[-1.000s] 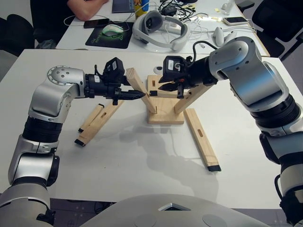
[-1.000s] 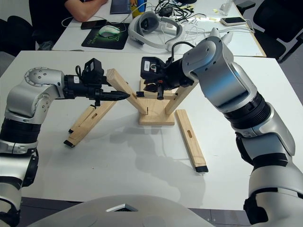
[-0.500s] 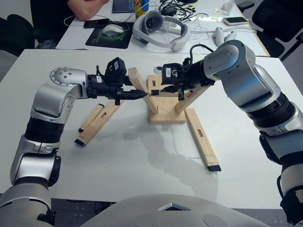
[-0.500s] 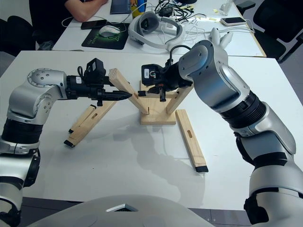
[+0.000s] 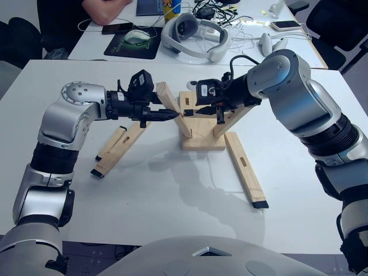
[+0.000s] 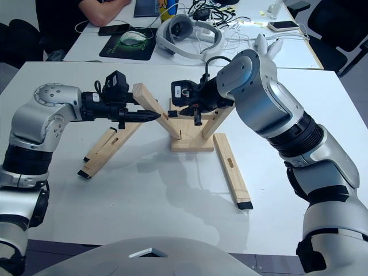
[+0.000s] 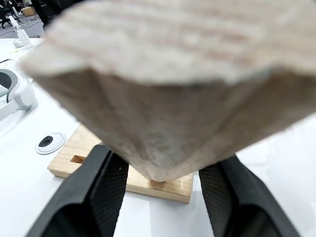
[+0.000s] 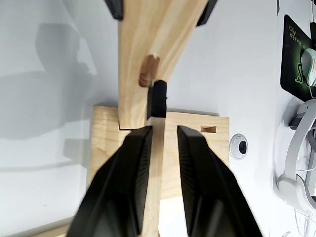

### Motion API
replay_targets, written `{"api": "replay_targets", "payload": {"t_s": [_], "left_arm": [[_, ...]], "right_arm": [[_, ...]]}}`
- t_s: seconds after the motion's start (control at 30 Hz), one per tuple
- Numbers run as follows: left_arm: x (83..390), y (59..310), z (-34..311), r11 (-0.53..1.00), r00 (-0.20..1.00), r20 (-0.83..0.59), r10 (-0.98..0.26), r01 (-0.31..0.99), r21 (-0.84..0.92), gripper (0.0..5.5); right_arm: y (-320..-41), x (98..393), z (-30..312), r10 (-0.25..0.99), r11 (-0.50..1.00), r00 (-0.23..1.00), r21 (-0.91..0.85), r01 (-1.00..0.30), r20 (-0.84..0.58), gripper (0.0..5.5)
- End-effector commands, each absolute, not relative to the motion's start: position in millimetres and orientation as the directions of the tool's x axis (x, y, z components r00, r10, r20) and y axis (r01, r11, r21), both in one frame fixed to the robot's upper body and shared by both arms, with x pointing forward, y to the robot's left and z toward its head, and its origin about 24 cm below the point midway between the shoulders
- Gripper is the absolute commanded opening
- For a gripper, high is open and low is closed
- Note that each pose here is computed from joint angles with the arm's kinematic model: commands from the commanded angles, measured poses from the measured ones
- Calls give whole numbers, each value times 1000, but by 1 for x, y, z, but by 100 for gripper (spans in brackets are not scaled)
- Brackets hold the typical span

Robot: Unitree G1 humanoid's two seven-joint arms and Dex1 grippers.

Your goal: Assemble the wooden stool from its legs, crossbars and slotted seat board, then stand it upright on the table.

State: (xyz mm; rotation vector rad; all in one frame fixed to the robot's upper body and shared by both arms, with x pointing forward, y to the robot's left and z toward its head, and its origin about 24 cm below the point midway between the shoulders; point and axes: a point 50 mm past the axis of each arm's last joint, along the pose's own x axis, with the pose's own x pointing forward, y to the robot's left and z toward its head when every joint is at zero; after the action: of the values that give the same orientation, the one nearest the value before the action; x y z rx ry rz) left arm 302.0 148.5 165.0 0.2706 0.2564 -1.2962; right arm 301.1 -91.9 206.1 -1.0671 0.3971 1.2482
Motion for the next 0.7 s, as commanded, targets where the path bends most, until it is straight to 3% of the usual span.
{"api": "replay_targets", "payload": {"t_s": [0.03,0.67,0.7], "left_arm": [[292,148,117,273,191,-453,-871,954,-122,206],[292,146,117,285,209,-444,-872,952,-111,206],[293,145,117,283,209,-443,-872,953,-107,206]], "right_arm": [[-94,300,197,553,-61,301,-398,-915,-777,96],[-93,299,195,549,-81,280,-383,-920,-787,96],[-93,299,194,550,-79,276,-378,-923,-788,76]]}}
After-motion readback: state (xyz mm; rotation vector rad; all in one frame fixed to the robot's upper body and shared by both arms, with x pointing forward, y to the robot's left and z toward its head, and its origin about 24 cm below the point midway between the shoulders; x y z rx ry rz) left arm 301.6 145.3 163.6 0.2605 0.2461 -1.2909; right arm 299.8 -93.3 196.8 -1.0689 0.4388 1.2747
